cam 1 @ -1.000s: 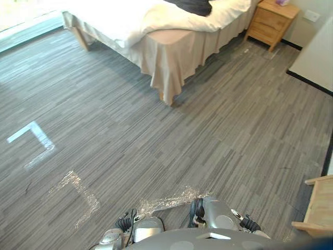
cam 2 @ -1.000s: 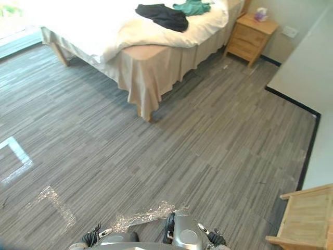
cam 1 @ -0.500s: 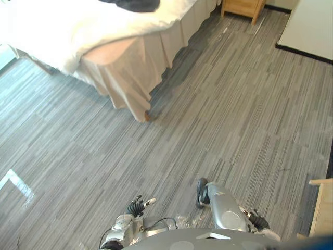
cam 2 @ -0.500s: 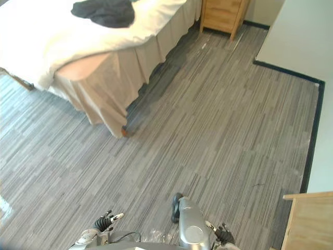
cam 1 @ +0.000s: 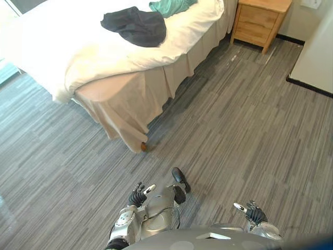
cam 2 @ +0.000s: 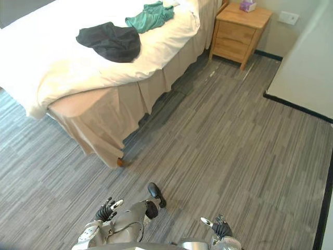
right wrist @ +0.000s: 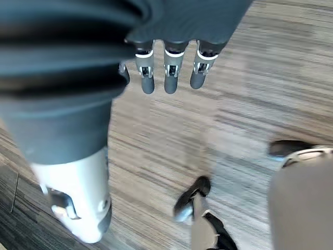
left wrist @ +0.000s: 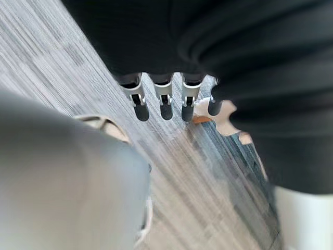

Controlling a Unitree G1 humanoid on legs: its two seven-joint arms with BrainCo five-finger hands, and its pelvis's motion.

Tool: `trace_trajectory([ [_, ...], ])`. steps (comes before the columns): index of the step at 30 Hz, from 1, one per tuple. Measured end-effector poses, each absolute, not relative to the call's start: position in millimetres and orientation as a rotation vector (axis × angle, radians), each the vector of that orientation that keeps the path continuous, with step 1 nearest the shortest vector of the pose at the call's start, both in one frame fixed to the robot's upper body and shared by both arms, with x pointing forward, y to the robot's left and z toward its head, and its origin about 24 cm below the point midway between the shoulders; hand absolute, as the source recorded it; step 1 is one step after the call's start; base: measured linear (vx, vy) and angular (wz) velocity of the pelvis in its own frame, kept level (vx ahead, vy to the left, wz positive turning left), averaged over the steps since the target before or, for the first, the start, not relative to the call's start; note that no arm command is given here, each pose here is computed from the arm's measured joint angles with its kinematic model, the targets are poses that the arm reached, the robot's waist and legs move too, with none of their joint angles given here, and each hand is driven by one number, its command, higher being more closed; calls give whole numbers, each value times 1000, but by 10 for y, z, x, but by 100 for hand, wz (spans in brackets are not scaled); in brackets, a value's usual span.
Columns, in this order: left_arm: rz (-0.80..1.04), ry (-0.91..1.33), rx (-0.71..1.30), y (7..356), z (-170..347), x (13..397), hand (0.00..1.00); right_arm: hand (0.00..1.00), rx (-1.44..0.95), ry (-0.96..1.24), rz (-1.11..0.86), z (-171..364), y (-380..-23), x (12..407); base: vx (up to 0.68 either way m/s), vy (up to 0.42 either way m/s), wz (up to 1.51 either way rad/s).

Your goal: Tidy the bed and pick cloth on bed and put in laundry

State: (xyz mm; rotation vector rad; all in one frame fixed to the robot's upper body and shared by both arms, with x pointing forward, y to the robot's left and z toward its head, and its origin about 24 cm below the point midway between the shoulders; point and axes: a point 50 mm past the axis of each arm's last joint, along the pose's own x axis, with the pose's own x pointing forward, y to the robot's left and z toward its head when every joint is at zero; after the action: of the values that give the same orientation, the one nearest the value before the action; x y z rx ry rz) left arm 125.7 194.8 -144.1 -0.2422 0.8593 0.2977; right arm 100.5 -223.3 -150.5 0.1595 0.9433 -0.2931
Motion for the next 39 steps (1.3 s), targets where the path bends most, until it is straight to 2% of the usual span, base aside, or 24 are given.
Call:
trace_trajectory([
  [7,295,899,-234,1905,-1487,1169,0,0,160,899,-282,-1476,-2183,1152,606,15,115],
  [11,269,900,-231,1929,-1479,1176,0,0,228,838,-309,-1439,-2132,1236,486,-368,171],
  [14,296,902,-199,2107,-1461,1149,0,0,257,855,-307,-1474,-2057,1181,465,-501,149],
  [16,291,913,-255,1931,-1498,1101,0,0,225,840,-309,-1446,-2173,1203,430,-400,60],
  [20,327,941,-296,1880,-1531,1011,0,0,214,772,-250,-1362,-2195,1391,344,-263,36],
  [25,401,881,-305,1964,-1477,1106,0,0,231,842,-180,-1451,-2024,1225,197,-177,48],
  [30,360,882,-233,1830,-1483,1115,0,0,279,915,-250,-1516,-2050,1066,150,51,-2],
  [39,361,898,-225,1937,-1501,1085,0,0,289,957,-242,-1562,-1960,1016,38,40,1],
])
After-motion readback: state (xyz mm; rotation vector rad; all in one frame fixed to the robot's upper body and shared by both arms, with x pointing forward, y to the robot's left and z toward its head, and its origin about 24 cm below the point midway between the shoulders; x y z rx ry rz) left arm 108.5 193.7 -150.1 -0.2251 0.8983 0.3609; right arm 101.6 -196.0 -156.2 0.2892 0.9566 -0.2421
